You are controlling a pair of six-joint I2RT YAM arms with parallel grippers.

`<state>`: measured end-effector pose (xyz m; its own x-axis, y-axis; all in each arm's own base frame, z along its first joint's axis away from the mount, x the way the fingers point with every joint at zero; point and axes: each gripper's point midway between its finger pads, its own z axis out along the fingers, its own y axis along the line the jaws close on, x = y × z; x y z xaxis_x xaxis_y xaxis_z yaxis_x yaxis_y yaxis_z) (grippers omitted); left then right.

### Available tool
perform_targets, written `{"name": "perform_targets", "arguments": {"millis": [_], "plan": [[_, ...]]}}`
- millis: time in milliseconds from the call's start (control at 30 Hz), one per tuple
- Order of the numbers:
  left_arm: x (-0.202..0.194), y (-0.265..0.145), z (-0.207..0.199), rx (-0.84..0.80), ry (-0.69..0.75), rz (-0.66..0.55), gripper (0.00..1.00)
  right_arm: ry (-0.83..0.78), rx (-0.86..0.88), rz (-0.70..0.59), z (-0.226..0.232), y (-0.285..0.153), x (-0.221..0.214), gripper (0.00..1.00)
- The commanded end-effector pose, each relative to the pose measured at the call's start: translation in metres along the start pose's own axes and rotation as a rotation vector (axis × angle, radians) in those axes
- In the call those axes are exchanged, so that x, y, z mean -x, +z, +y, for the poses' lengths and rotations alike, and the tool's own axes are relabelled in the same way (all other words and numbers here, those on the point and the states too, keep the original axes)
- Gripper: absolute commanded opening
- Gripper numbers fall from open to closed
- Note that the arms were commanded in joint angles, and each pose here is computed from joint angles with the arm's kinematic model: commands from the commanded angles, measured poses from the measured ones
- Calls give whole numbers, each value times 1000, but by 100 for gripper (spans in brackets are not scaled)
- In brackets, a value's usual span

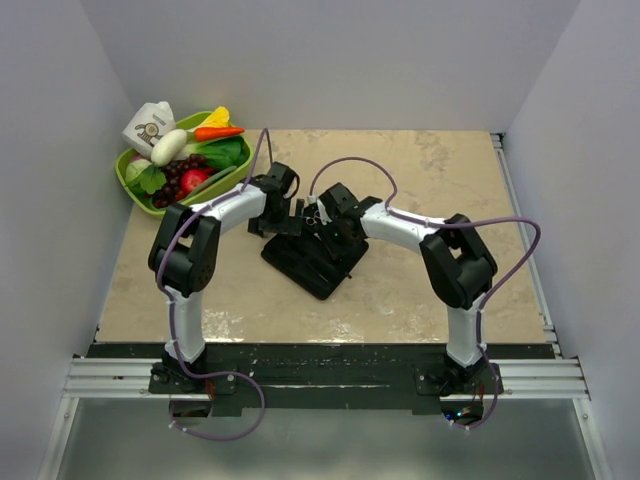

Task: Sort the hair-cutting tools
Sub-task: Place the scissors in the hairdressing tool bag, then adjust the hairdressing tool bag at the center of the board.

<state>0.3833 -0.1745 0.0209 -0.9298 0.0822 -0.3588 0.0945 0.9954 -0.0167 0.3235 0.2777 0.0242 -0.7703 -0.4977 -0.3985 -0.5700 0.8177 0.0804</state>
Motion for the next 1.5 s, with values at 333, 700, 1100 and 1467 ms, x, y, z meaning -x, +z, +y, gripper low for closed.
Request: {"name": "perform_targets", "arguments": {"millis": [333,700,1100,1467], "plan": [[26,-59,-19,-114,39,-116,98,14,-140,-340,-14,-124,39,49],[12,-156,-15,-204,-32,-236,97,229,-403,-538,-101,-126,96,56],[-110,-134,4,-173,-67,-39,24,210,-357,-442,-111,-60,134,0],[-144,-87,7,-163,-119,-17,0,233,-382,-354,-121,-22,127,0]]}}
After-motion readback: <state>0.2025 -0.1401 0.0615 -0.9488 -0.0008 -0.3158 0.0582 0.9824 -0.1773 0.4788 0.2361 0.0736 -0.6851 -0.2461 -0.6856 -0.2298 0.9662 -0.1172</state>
